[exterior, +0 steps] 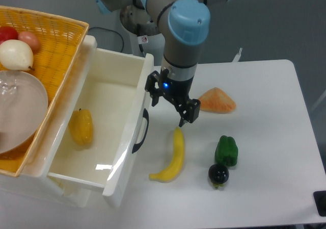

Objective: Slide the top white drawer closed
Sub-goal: 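Move the gripper down beside the open white drawer's front panel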

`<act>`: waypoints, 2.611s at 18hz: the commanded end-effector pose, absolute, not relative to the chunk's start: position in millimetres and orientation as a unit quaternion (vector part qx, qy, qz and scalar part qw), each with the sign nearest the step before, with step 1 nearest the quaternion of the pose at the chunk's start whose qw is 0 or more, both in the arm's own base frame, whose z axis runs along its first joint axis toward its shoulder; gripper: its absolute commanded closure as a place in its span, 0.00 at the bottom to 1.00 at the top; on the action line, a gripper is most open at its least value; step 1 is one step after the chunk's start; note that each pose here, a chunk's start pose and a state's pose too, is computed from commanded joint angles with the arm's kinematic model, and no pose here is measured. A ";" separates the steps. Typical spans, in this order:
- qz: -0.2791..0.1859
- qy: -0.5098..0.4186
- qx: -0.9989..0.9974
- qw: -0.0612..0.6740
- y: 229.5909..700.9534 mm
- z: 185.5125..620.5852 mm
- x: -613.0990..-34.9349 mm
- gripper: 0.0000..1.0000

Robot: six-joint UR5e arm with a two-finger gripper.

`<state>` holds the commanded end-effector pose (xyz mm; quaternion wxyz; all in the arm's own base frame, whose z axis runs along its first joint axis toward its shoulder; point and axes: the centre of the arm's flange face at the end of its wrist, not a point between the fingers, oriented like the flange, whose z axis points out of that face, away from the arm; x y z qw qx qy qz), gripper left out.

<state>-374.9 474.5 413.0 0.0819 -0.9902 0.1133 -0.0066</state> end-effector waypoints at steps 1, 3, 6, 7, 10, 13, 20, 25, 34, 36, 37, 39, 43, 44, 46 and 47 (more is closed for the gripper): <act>-0.008 0.118 -0.990 0.079 476.4 407.9 -376.4 0.00; -0.005 0.124 -0.989 0.078 479.9 402.8 -380.1 0.00; -0.004 0.122 -0.989 0.079 479.6 399.5 -382.7 0.00; -0.006 0.120 -0.990 0.076 481.0 395.0 -384.9 0.00; 0.001 0.117 -0.990 0.077 484.9 384.7 -390.9 0.00; 0.026 0.116 -0.991 0.056 485.2 375.7 -401.5 0.00; 0.038 -0.005 -0.999 0.037 491.7 359.5 -419.2 0.00; 0.033 -0.035 -0.998 0.035 487.9 350.4 -431.8 0.00; 0.027 -0.138 -0.989 0.044 502.5 331.0 -431.6 0.00; 0.026 -0.135 -0.989 0.045 508.5 331.0 -424.5 0.00; 0.022 -0.142 -0.989 0.047 510.3 329.3 -422.4 0.00; 0.017 -0.141 -0.989 0.047 517.9 325.3 -415.0 0.00; 0.016 -0.134 -0.990 0.046 522.5 323.8 -408.0 0.00; 0.017 -0.134 -0.990 0.047 522.8 325.8 -406.8 0.00; 0.016 -0.131 -0.990 0.049 525.0 327.6 -404.3 0.00; 0.016 -0.130 -0.990 0.049 525.4 326.9 -403.2 0.00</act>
